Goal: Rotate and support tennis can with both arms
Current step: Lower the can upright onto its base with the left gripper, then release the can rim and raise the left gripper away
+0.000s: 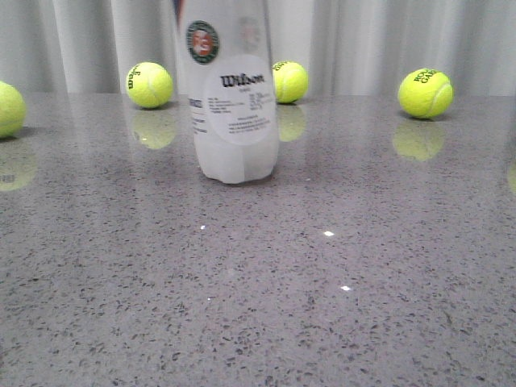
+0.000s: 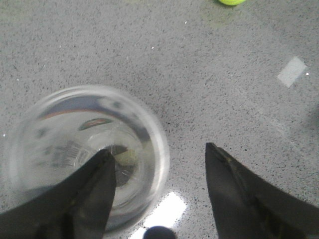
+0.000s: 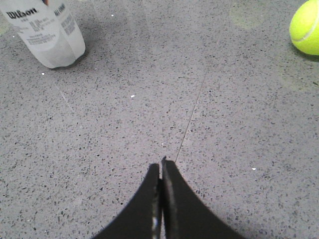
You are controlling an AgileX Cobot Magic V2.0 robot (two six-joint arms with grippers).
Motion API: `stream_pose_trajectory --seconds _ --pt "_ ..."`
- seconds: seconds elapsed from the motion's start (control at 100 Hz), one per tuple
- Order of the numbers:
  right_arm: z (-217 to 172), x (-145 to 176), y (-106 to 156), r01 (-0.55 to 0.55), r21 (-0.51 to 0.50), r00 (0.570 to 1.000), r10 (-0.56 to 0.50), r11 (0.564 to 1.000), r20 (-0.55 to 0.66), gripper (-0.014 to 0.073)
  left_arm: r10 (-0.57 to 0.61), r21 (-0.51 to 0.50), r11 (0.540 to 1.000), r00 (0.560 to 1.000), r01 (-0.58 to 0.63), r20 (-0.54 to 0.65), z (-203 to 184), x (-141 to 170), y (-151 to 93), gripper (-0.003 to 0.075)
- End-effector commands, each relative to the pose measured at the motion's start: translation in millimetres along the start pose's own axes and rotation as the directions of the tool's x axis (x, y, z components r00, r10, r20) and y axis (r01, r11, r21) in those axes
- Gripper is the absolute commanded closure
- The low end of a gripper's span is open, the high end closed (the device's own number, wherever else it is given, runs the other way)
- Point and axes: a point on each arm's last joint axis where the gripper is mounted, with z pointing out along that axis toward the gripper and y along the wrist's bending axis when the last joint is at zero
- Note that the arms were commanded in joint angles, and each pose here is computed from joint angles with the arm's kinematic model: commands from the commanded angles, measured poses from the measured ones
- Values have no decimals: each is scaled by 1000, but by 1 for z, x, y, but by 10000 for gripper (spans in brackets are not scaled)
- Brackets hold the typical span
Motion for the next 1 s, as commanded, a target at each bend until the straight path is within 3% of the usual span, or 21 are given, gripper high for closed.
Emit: stream_pose_trajectory --seconds 0.0,0.21,0.31,0.39,0.44,0.65,0.99 --pt "-4 -13 2 18 -13 996 -17 1000 87 651 17 29 999 992 -21 124 -30 -8 -14 324" --pt "-4 -13 2 18 -13 996 -17 1000 87 651 69 29 996 952 -81 298 -57 -22 -26 342" --pt "-4 -13 2 18 -13 996 -17 1000 87 651 80 8 996 920 -90 383 -80 -22 -29 473" --pt "-4 -13 2 18 -13 996 -17 1000 87 651 92 -14 995 900 -95 425 -97 -18 -31 662" --pt "-4 -13 2 18 -13 996 -17 1000 87 651 95 -30 995 893 -91 440 -107 -13 -31 740" --pt "-4 -13 2 18 -13 996 -17 1000 87 651 79 -122 992 882 -25 465 -119 18 -23 741" --pt "-4 -13 2 18 -13 996 -17 1000 87 651 83 -145 989 780 9 620 -107 87 -17 741"
